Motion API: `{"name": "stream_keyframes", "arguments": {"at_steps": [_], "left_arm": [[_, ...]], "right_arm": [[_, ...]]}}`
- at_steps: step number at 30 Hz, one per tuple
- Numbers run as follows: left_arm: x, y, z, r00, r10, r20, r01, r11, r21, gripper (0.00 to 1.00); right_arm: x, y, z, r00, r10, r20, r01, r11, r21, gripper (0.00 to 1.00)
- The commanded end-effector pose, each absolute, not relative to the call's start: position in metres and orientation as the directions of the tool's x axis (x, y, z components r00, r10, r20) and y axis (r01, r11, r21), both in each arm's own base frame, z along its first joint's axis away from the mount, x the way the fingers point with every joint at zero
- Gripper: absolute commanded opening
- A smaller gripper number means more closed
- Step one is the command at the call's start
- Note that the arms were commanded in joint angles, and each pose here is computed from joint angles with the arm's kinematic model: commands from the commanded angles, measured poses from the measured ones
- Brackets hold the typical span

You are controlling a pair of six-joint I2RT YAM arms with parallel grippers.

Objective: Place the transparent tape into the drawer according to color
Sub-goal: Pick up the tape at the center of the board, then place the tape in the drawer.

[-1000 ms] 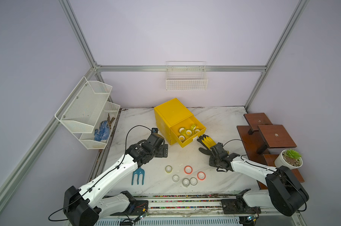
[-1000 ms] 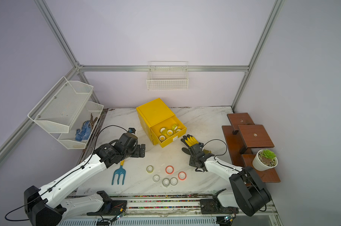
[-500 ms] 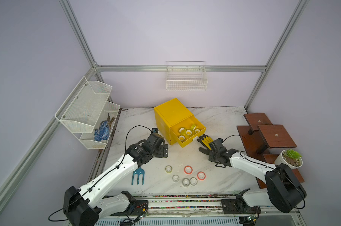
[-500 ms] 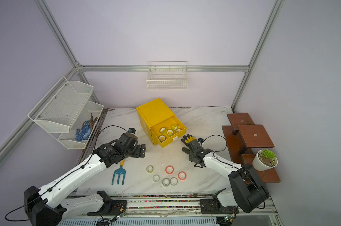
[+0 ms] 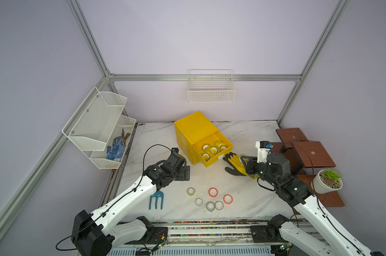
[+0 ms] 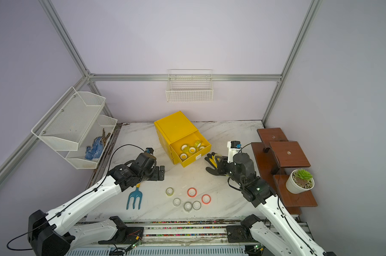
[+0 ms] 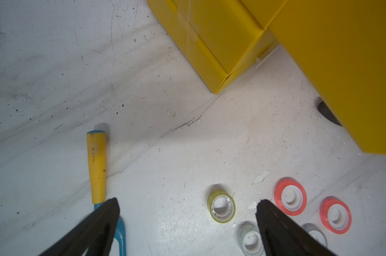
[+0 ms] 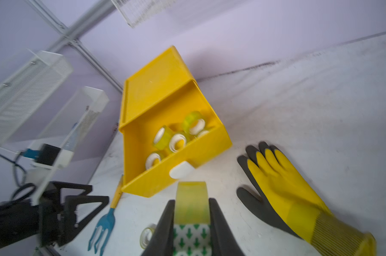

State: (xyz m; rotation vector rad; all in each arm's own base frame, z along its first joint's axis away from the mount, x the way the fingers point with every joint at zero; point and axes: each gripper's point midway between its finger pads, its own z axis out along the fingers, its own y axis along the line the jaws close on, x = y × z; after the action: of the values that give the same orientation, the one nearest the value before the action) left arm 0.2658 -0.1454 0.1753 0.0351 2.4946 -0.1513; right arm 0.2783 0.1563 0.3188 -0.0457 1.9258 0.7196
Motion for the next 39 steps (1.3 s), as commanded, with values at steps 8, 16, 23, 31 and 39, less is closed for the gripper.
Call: {"name": "stream_keyframes", "arguments": {"at_steps": [8,16,23,31,39], "left_arm": [[0.267,-0.143,0.188,-0.777,-0.07,-0.626,0.033,0.988,-0.151,1.0],[0.263,-0.151,0.176,-0.807,-0.054,-0.589,0.057,0.984,-0.168,1.0],[0.26,-0.159,0.168,-0.833,-0.014,-0.554,0.097,0.981,-0.17,1.0],[0.256,-0.164,0.151,-0.865,0.014,-0.502,0.114,0.979,-0.169,1.0],[0.246,-0.168,0.131,-0.897,0.028,-0.441,0.122,0.975,-0.185,1.0]], "right_arm": [[0.357,0.254,0.336,-0.548,0.157,-0.822,-0.533,0.691,0.488,0.08],[0.394,0.269,0.292,-0.572,0.095,-0.814,-0.46,0.785,0.415,0.07],[0.411,0.269,0.262,-0.601,0.079,-0.795,-0.398,0.833,0.384,0.19],[0.421,0.257,0.304,-0.498,0.13,-0.857,-0.373,0.861,0.347,0.55],[0.38,0.229,0.355,-0.386,0.239,-0.891,-0.394,0.83,0.394,0.55]]}}
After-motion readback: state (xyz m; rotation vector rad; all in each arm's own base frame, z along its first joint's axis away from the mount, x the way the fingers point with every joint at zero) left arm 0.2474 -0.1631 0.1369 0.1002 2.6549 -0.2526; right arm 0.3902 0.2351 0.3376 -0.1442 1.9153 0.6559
